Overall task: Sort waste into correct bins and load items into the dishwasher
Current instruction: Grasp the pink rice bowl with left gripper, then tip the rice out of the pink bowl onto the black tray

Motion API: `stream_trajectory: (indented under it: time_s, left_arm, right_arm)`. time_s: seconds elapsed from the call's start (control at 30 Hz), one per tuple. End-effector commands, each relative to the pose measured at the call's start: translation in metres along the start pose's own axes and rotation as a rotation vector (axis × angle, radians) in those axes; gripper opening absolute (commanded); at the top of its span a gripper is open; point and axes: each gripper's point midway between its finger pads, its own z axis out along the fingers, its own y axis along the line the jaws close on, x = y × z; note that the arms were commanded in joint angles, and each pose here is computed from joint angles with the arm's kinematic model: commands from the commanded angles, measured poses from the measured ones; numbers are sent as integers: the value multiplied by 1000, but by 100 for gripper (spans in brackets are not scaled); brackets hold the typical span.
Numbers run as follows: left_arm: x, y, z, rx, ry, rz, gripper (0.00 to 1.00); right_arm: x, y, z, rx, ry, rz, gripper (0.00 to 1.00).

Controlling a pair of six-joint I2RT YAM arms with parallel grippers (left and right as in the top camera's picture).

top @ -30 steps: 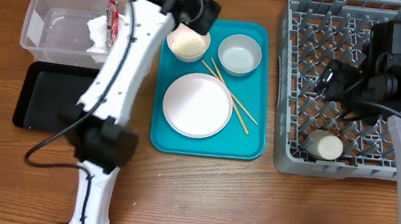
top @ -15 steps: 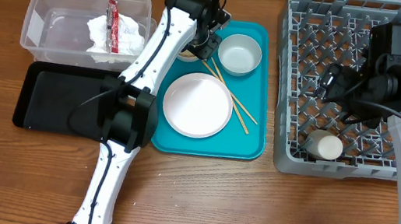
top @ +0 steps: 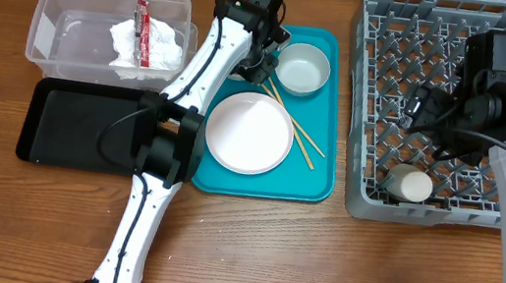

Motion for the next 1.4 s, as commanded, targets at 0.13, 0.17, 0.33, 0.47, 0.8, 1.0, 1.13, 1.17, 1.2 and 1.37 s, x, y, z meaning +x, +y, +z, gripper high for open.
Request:
stream_trajectory:
  time_s: [0.13, 0.17, 0.33, 0.47, 0.8, 1.0, 1.13, 1.17, 1.2, 1.37]
  left_arm:
    - [-1, 3, 3, -4, -3, -29, 4]
    - [-1, 4, 2, -8, -2, -38, 4]
    - [-3, 4, -18, -10, -5, -94, 4]
    - [-10, 5, -58, -14, -39, -136, 4]
    - [-7, 9, -174, 34, -194, -251, 4]
    - [6, 4, -217, 85, -218, -298, 4]
    - [36, 9, -232, 26, -143, -344, 4]
    - [49, 12, -236, 1, -117, -364, 4]
    - [59, 14, -241, -9, -99, -377, 4]
    - [112, 18, -258, 43, -30, -457, 4]
  right_arm:
    - [-3, 0, -5, 6, -23, -21, 86]
    - [-3, 0, -5, 6, -24, -22, 86]
    - [-3, 0, -5, 6, -23, -22, 86]
    - [-4, -1, -5, 16, -27, -22, 86]
    - [-4, -1, -5, 17, -27, -29, 87]
    - [-1, -3, -5, 22, -14, -33, 87]
    - [1, -4, -5, 25, -7, -52, 87]
    - [1, -4, -5, 26, -5, -52, 87]
    - [1, -4, -5, 26, -5, -52, 87]
    - [1, -4, -5, 25, -6, -52, 89]
